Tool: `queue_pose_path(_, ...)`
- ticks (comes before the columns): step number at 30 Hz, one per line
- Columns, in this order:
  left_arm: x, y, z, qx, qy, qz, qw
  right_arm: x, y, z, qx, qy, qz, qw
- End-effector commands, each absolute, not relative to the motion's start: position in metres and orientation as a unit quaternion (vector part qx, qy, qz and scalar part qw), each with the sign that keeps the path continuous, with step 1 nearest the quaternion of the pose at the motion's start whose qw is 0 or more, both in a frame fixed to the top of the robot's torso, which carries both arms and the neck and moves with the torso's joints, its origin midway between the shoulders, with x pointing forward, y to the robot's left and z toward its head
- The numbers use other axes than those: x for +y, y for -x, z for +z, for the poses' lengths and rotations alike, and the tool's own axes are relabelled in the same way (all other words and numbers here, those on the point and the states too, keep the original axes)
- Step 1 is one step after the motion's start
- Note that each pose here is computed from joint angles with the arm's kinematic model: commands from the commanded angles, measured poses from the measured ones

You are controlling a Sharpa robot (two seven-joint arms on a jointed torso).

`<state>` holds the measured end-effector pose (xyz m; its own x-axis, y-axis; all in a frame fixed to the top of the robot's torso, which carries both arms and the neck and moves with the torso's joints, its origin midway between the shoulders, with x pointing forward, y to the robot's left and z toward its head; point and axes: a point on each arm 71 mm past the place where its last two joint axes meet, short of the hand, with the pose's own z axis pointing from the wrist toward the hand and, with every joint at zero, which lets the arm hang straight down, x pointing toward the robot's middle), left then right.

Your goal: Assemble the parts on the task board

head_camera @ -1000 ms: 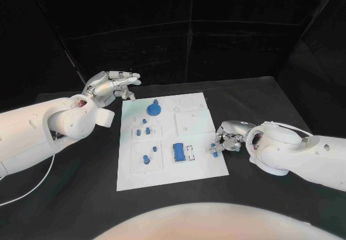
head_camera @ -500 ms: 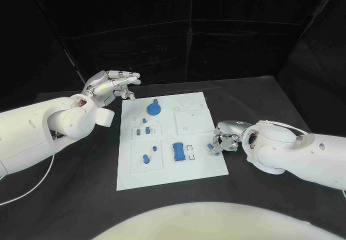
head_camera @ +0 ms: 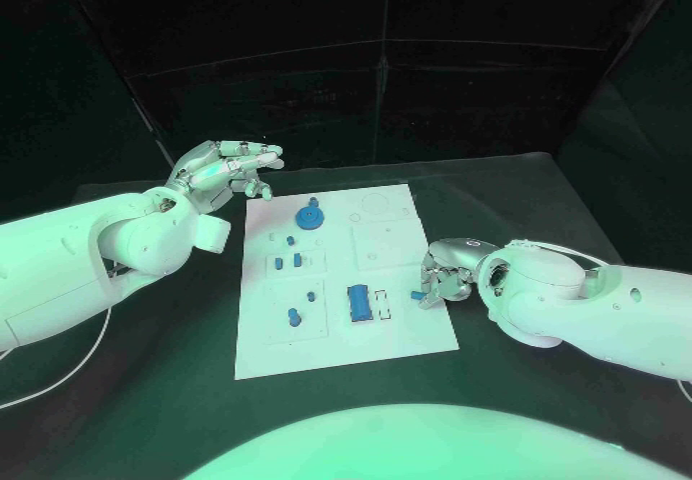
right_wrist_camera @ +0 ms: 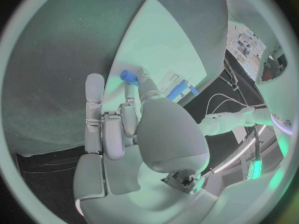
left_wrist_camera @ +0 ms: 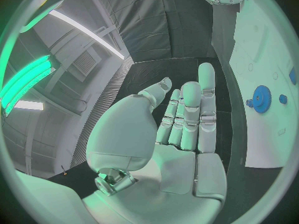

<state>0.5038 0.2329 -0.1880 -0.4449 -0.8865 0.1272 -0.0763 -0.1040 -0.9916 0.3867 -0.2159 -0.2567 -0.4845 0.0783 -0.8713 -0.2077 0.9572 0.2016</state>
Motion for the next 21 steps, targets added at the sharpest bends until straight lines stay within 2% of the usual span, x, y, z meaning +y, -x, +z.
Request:
queue_pose_path(1,0.232,-0.503,-0.187,0.585,0.407,-0.622,0.324,-0.22,-0.384,-0.266,0.861,0.041,0.121,0.493)
queue_pose_path(21,0.23,-0.503,-0.188,0.587,0.407,-0.622,0.322,-0.205,-0.375,-0.25,0.832,-0.027,0.2,0.518)
